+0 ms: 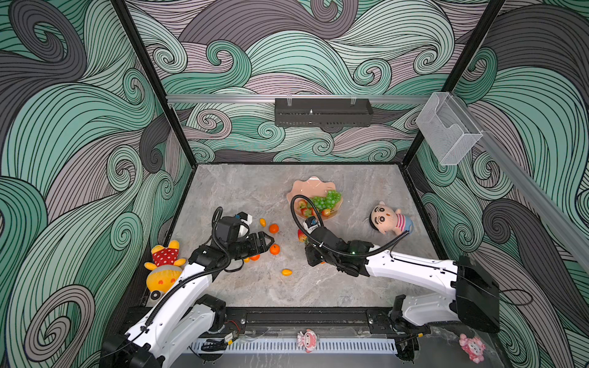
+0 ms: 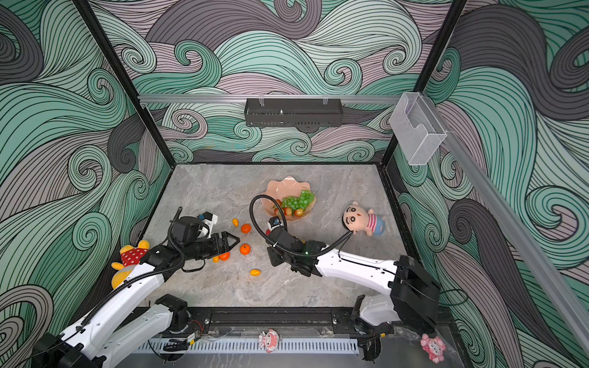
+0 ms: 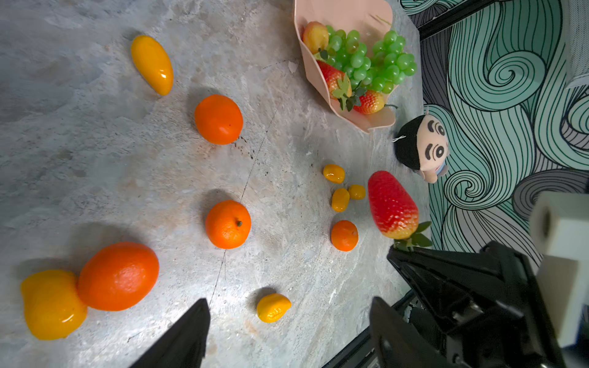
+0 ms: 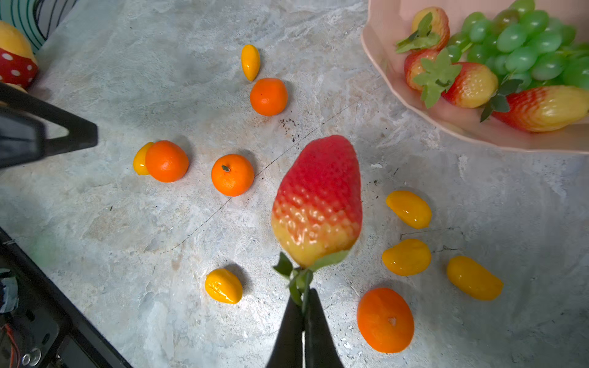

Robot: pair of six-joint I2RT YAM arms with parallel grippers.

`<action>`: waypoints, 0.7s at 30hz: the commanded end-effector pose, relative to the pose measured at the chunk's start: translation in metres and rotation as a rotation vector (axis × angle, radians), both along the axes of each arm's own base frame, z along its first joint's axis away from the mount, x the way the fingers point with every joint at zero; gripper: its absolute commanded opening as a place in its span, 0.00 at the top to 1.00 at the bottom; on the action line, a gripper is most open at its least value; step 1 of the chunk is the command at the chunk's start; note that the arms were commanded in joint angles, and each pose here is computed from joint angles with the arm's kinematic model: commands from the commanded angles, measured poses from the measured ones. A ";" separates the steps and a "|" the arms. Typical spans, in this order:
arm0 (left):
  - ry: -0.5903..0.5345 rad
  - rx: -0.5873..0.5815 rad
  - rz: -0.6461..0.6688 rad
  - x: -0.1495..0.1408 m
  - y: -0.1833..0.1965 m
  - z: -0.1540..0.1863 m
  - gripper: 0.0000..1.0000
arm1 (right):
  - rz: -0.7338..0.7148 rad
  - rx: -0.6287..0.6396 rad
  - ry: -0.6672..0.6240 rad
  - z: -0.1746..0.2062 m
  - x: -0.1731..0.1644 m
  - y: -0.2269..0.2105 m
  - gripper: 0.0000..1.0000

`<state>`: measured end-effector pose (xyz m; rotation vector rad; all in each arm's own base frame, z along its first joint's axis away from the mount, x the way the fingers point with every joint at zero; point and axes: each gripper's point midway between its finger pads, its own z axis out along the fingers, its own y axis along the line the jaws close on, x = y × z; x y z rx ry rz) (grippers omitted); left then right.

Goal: Arrange fruit in a fruit bowl
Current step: Place the fruit in the fruit bowl.

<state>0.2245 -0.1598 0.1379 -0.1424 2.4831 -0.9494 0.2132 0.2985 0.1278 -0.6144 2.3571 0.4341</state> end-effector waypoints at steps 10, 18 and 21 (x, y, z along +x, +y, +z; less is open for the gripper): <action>-0.100 -0.008 -0.094 0.033 -0.044 0.037 0.19 | 0.142 -0.038 -0.017 0.029 0.022 -0.040 1.00; -0.093 0.005 -0.161 0.052 -0.063 0.037 0.19 | 0.129 -0.031 0.057 0.023 0.057 -0.063 1.00; -0.098 0.012 -0.179 0.060 -0.069 0.038 0.18 | 0.145 -0.004 0.107 0.017 0.068 -0.066 1.00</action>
